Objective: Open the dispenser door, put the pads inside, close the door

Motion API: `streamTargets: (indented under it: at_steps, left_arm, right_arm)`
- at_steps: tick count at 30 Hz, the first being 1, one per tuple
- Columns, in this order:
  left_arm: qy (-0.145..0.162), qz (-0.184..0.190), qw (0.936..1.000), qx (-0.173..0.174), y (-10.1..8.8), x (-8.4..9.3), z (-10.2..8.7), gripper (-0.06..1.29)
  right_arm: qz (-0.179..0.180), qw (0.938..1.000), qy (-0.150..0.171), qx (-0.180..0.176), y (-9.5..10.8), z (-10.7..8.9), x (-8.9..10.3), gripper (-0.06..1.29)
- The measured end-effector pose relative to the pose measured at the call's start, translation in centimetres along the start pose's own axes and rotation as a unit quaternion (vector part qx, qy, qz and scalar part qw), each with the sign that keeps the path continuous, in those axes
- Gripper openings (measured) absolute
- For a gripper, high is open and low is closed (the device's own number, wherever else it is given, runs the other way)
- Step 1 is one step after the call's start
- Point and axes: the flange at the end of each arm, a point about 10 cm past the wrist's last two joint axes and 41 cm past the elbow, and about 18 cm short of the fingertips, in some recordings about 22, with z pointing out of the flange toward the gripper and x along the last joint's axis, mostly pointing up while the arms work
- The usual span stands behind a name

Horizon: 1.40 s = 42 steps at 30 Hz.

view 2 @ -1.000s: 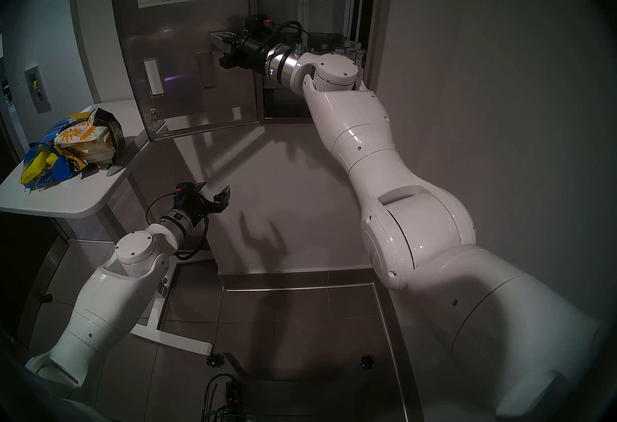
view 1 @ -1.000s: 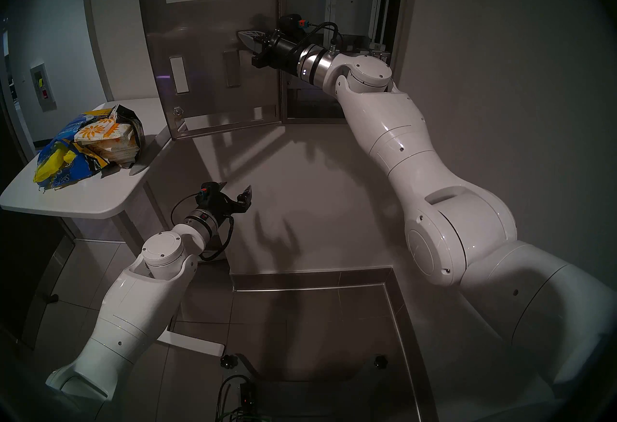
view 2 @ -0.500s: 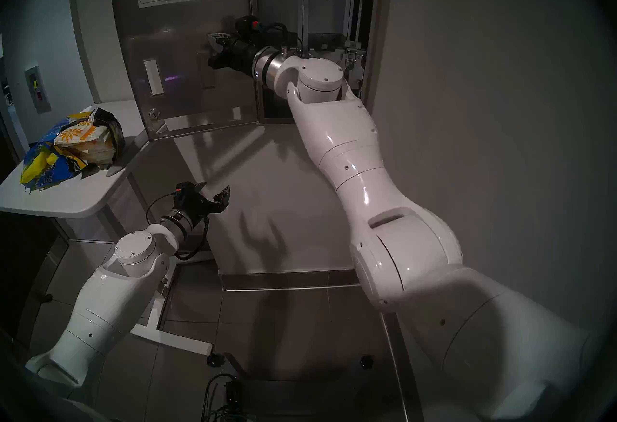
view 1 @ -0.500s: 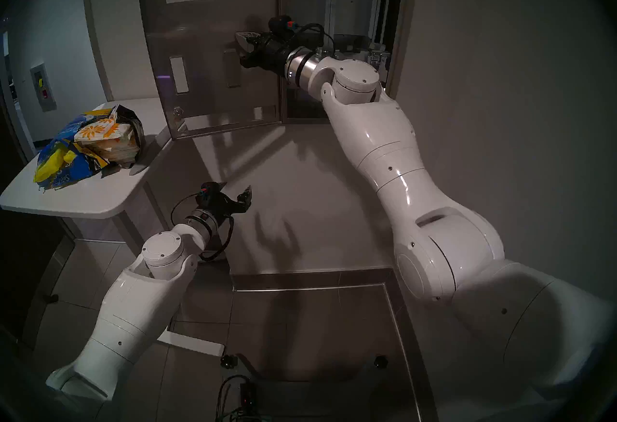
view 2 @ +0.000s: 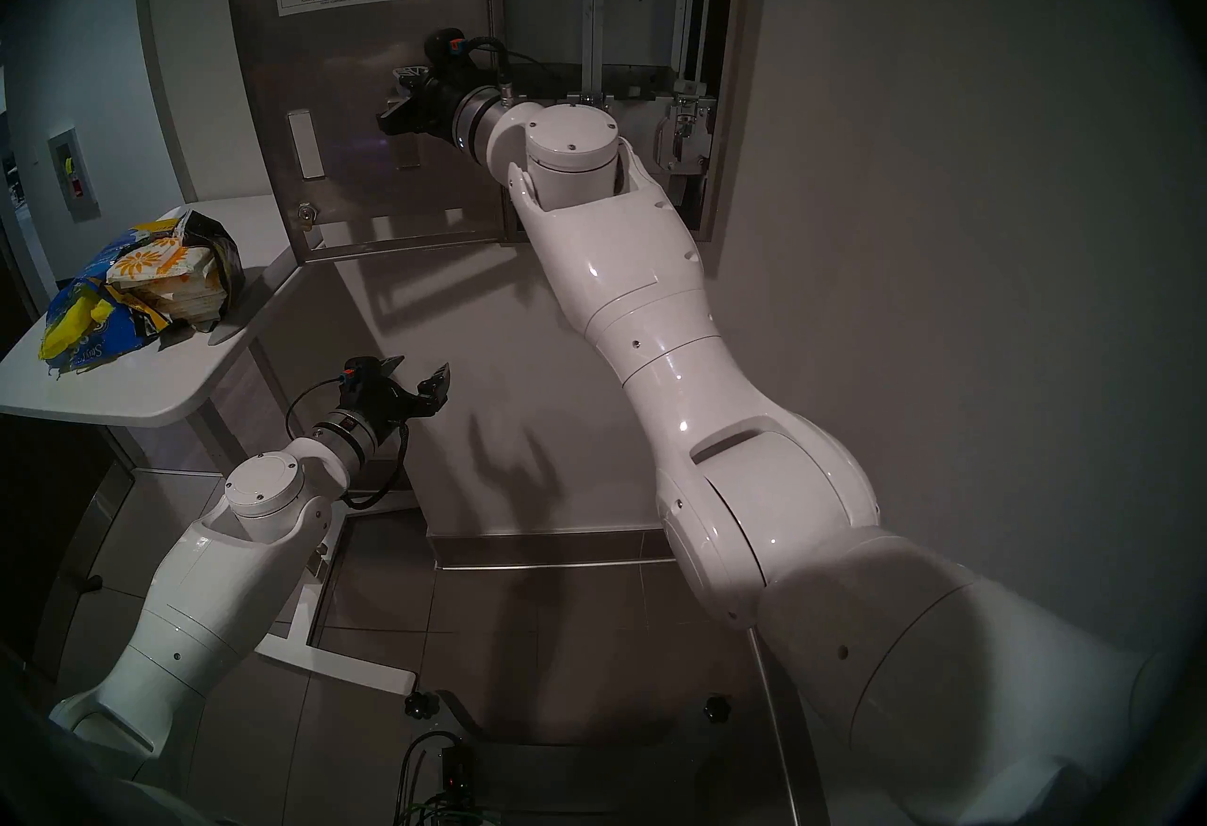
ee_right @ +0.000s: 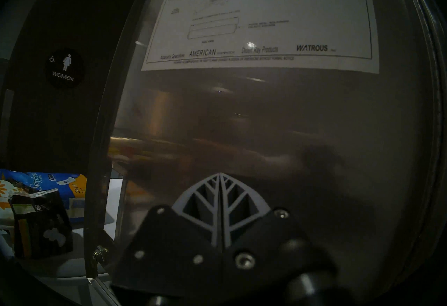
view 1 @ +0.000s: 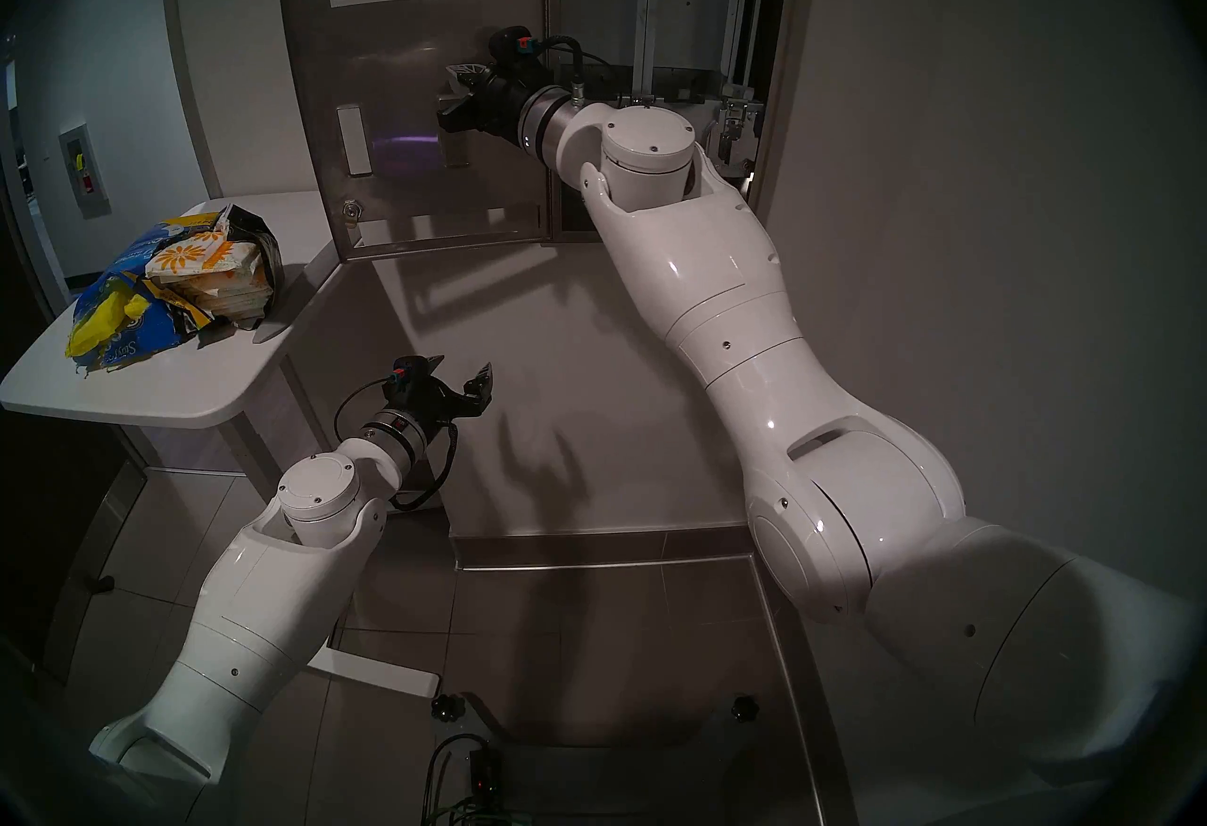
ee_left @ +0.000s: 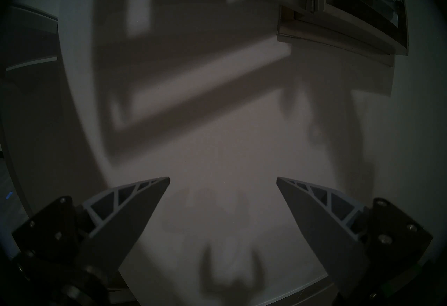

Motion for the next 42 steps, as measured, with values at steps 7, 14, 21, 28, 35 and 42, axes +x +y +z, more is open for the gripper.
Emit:
streamTargets:
  at_steps: [7,14,21,28,35,42]
  left_arm:
    - [0.000,0.000,1.0000,0.000,0.0,0.0,0.0,1.21]
    - [0.000,0.000,1.0000,0.000,0.0,0.0,0.0,1.21]
    - [0.000,0.000,1.0000,0.000,0.0,0.0,0.0,1.21]
    - [0.000,0.000,1.0000,0.000,0.0,0.0,0.0,1.21]
    - [0.000,0.000,1.0000,0.000,0.0,0.0,0.0,1.21]
    - [0.000,0.000,1.0000,0.000,0.0,0.0,0.0,1.21]
  right_arm:
    - [-0.014,0.9996,-0.006,-0.025,-0.8,1.0,-0.1,-0.04]
    - [-0.020,0.9993,-0.007,-0.032,-1.4,1.8,-0.2,-0.04]
    - [-0.020,0.9993,-0.005,-0.032,-1.7,2.2,-0.2,-0.04]
    - [-0.021,0.9997,-0.007,-0.012,-1.5,1.6,0.4,-0.04]
    - [-0.016,0.9997,-0.017,0.007,0.1,0.0,1.0,-0.04]
    - [-0.014,0.9995,-0.016,0.024,1.9,-1.8,2.0,-0.04]
